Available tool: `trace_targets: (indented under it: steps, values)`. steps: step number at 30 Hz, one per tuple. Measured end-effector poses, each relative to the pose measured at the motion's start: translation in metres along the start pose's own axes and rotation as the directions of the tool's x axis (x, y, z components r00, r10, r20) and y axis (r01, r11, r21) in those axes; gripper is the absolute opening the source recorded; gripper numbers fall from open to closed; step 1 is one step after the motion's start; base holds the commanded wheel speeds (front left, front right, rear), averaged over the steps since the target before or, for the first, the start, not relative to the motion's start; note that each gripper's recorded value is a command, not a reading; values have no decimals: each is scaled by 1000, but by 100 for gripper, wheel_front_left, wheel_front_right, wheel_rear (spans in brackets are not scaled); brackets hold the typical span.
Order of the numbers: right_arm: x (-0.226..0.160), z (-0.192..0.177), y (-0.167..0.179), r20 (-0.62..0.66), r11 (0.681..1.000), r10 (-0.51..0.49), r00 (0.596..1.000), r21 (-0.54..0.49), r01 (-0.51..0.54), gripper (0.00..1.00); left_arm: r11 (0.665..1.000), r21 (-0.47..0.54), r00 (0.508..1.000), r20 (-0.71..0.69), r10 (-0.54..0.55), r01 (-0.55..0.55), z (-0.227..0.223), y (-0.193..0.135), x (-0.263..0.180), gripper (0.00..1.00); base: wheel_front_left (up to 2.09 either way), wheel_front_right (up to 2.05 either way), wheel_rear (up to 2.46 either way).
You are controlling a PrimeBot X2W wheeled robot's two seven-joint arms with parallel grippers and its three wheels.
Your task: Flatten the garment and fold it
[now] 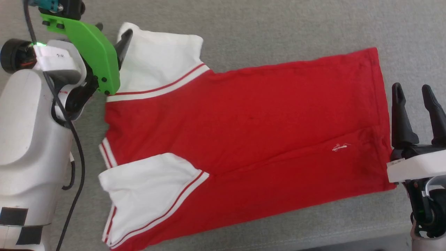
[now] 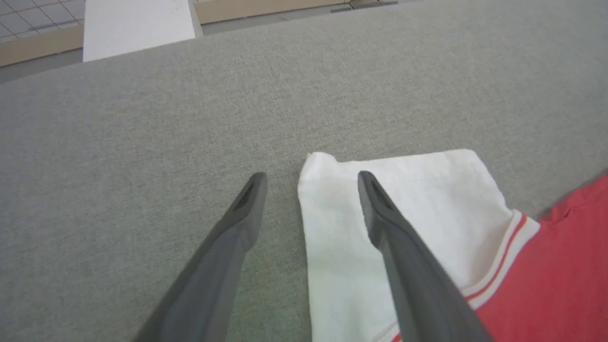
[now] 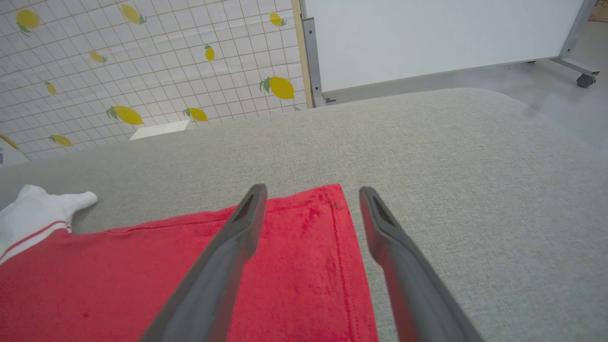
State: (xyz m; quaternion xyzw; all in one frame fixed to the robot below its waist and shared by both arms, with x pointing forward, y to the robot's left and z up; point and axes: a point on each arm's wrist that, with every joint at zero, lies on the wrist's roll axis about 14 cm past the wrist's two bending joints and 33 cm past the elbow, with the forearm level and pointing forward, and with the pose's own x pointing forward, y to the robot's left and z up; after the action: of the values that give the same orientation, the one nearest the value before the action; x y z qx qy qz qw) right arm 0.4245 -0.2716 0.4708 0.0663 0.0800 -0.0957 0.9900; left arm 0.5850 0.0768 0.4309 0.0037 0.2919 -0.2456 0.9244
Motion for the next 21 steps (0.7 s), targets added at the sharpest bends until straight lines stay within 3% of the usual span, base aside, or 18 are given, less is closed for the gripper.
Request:
trace_targets:
  steps: [9,10,11,16,21]
  values:
    - [2,-18,-19,-43,998,-58,997,-23,57,100,999,-45,994,-113,13,-19,-39,8,34,100,0,0,0]
    - [3,-19,-20,-45,998,-62,997,-25,61,100,999,-46,994,-112,11,-16,-39,8,36,11,0,0,0]
    - [4,-19,-21,-46,998,-65,997,-28,64,100,999,-45,994,-109,3,-8,-39,8,38,0,0,0,0]
    - [11,-15,-18,-43,997,-55,998,-48,53,100,997,-69,994,-107,-40,33,-41,1,40,0,0,0,0]
    - [29,16,1,-13,995,9,1000,-95,-10,100,997,-59,994,-99,-53,47,-39,-5,28,0,0,0,0]
